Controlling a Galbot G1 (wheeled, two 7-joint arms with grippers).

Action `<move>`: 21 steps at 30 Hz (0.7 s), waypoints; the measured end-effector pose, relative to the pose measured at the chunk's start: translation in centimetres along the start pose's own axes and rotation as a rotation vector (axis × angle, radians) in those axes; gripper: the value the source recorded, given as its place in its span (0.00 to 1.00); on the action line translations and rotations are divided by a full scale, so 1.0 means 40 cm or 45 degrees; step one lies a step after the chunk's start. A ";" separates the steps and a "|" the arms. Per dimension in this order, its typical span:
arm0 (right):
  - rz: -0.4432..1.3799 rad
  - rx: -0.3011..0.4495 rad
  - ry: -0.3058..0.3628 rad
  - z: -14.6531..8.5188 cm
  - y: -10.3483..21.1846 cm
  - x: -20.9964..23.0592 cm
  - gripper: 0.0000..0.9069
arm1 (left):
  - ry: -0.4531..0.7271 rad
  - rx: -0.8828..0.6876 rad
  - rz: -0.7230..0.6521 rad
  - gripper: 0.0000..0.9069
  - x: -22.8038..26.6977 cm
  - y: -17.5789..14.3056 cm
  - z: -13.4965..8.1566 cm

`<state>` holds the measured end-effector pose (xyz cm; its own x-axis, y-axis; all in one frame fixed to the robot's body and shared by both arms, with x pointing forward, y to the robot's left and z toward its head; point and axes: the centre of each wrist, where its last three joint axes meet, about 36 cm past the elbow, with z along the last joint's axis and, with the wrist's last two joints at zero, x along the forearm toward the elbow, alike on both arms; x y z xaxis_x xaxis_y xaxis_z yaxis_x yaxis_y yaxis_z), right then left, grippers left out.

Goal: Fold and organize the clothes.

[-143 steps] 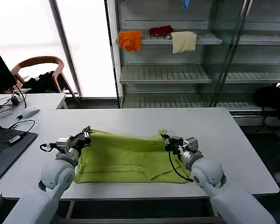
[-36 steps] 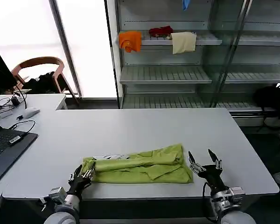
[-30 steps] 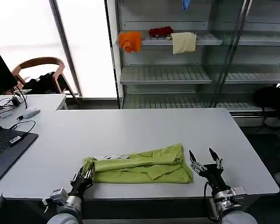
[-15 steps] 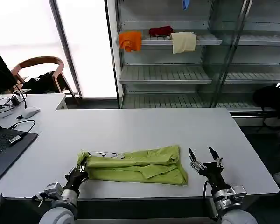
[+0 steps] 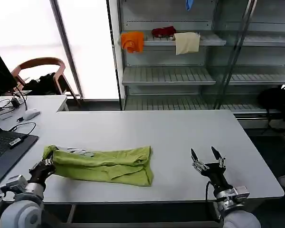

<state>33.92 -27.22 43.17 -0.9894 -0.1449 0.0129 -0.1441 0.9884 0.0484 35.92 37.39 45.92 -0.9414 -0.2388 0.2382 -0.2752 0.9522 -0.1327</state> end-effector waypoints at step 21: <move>-0.004 0.019 -0.005 0.004 0.017 0.001 1.00 | -0.112 -0.097 0.246 0.00 0.082 -0.154 -0.012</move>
<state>33.79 -26.56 43.03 -0.9889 -0.1481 0.0086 -0.1477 0.9885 0.0338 34.62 30.82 47.97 -0.9895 -0.0628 0.1300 -0.0754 0.9927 -0.0938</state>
